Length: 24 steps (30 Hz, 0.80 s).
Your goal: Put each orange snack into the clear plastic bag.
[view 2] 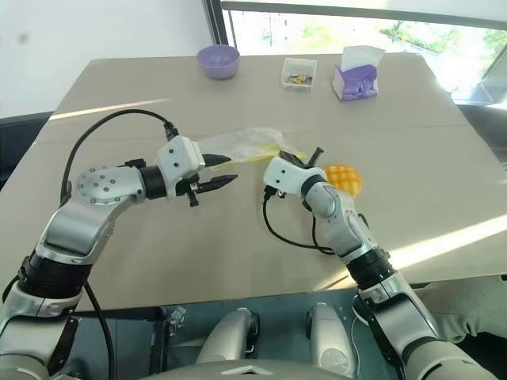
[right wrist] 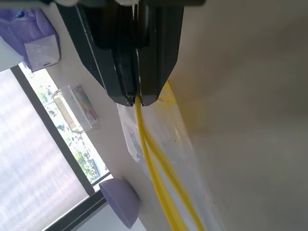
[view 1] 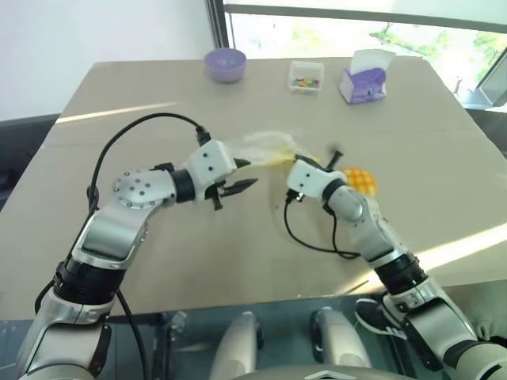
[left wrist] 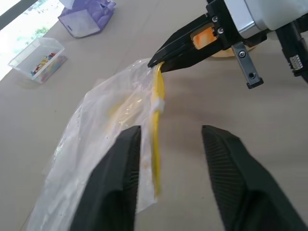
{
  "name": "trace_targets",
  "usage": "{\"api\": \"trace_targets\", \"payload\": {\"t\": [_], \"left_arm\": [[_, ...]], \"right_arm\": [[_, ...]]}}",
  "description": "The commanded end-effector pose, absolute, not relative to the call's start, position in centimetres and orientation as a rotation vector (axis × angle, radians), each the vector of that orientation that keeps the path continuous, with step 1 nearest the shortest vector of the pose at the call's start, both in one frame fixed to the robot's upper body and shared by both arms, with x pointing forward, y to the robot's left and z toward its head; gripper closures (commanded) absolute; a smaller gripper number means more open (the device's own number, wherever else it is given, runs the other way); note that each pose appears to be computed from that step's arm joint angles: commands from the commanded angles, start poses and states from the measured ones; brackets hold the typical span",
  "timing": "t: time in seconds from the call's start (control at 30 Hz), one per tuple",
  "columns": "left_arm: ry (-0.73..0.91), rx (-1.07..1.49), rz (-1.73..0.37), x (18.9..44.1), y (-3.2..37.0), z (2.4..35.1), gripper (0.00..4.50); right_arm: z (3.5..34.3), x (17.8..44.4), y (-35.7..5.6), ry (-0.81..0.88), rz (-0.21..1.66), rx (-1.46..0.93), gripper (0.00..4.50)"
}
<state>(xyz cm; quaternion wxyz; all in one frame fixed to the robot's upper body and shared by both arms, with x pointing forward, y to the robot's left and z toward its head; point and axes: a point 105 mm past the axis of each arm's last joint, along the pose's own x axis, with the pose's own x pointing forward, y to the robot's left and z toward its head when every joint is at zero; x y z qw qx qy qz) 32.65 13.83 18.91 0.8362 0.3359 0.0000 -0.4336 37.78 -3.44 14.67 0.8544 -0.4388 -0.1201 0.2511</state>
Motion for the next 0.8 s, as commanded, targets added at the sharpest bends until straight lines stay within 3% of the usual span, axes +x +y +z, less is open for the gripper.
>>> {"api": "trace_targets", "payload": {"t": [0.03, 0.37, 0.5, 0.73, 0.8], "left_arm": [[-0.017, 0.749, -0.901, 32.9, 13.6, 19.8, 2.51], [-0.006, 0.769, -0.863, 33.4, 12.7, 19.7, 2.51], [-0.013, 0.753, -0.866, 33.5, 12.5, 19.9, 4.25], [-0.059, 0.753, -0.835, 34.4, 13.1, 19.8, 4.4], [-0.113, 0.742, -0.862, 34.4, 13.1, 19.6, 4.5]], "right_arm": [[16.2, 37.6, -2.8, -0.303, 0.522, -0.925, 4.5], [16.2, 37.3, -2.4, -0.306, 0.531, -0.932, 4.5], [16.1, 37.2, -2.4, -0.304, 0.532, -0.939, 4.5], [15.6, 36.6, -2.4, -0.264, 0.616, -0.909, 4.5], [15.8, 36.6, -2.9, -0.261, 0.597, -0.892, 3.85]]}}
